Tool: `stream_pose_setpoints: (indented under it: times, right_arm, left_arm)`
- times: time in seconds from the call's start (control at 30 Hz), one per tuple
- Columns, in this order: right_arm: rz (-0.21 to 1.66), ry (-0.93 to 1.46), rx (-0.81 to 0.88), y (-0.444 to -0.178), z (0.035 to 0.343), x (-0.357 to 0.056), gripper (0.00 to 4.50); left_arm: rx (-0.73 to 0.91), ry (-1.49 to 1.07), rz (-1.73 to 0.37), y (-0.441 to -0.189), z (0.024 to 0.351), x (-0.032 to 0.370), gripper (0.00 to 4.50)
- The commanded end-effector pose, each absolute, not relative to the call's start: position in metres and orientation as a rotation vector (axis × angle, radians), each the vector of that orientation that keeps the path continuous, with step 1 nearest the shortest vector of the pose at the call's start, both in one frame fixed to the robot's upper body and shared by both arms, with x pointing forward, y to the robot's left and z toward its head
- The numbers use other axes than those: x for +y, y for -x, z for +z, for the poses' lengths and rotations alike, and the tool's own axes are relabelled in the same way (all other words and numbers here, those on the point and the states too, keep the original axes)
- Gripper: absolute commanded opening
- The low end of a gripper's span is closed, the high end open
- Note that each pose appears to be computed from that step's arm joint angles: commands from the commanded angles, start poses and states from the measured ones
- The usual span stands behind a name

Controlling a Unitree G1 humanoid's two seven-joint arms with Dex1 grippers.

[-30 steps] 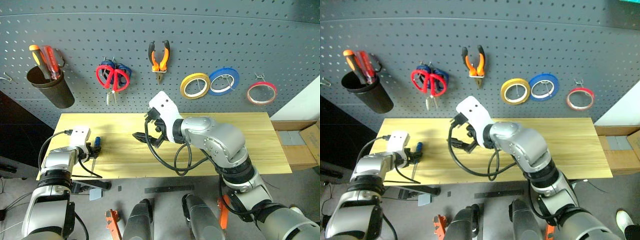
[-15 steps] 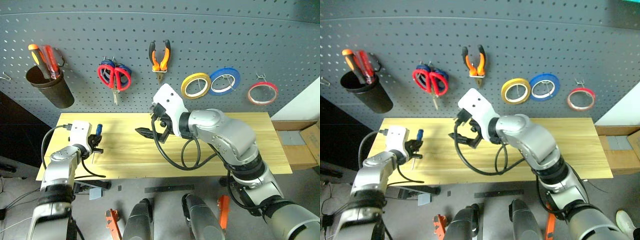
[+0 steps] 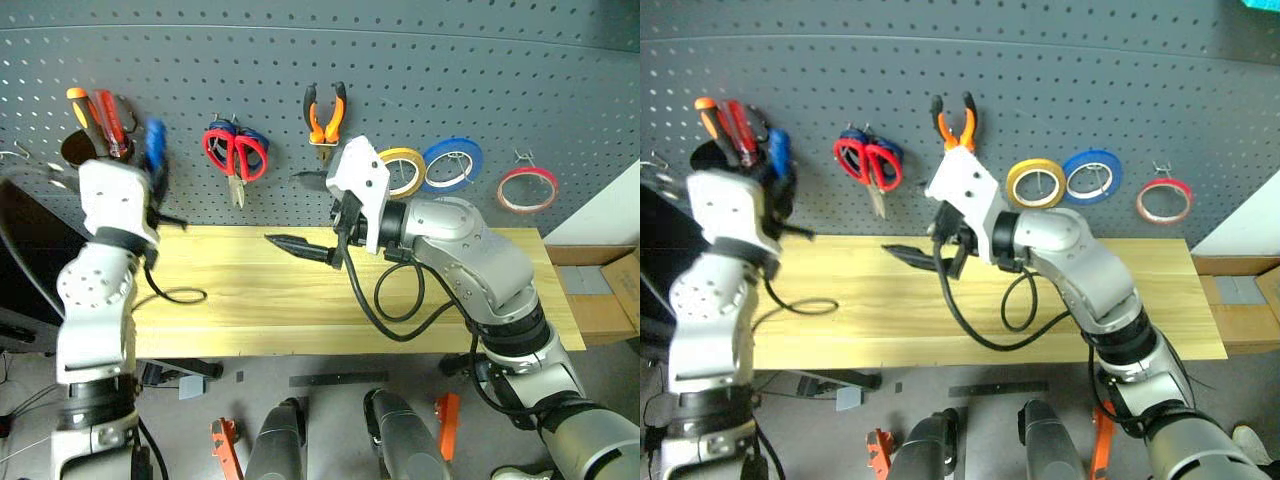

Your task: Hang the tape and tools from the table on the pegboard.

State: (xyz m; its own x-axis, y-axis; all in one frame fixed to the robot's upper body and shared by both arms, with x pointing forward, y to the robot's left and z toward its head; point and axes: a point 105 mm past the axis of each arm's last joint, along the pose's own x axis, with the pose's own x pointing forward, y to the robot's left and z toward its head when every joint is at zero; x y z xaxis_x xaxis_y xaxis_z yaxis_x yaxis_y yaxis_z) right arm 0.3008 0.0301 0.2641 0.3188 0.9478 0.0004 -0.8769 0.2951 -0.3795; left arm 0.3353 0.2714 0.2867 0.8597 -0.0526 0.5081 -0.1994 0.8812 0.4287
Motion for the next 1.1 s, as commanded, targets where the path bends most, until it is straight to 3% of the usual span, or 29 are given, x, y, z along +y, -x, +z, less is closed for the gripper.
stream_pose_setpoints:
  times: [0.03, 0.27, 0.47, 0.6, 0.93, 1.1]
  right_arm:
    - [1.182, 0.323, -0.350, -0.307, 0.291, 0.030, 4.50]
    - [1.151, 0.326, -0.378, -0.315, 0.297, 0.036, 4.50]
    - [1.156, 0.344, -0.379, -0.312, 0.295, 0.038, 4.50]
    - [1.155, 0.345, -0.387, -0.311, 0.297, 0.036, 4.50]
    - [1.173, 0.308, -0.422, -0.308, 0.305, 0.030, 4.50]
    - [1.146, 0.284, -0.419, -0.313, 0.310, 0.011, 4.50]
  left_arm:
    - [-0.684, -0.486, 0.152, -0.330, 0.332, 0.284, 0.53]
    - [-0.725, -0.448, 0.177, -0.353, 0.353, 0.301, 0.53]
    - [-0.687, -0.377, 0.249, -0.371, 0.338, 0.325, 0.53]
    - [-0.685, -0.346, 0.312, -0.370, 0.329, 0.338, 0.53]
    - [-0.751, -0.297, 0.367, -0.353, 0.329, 0.339, 3.76]
    - [-0.827, -0.356, 0.188, -0.349, 0.354, 0.286, 3.76]
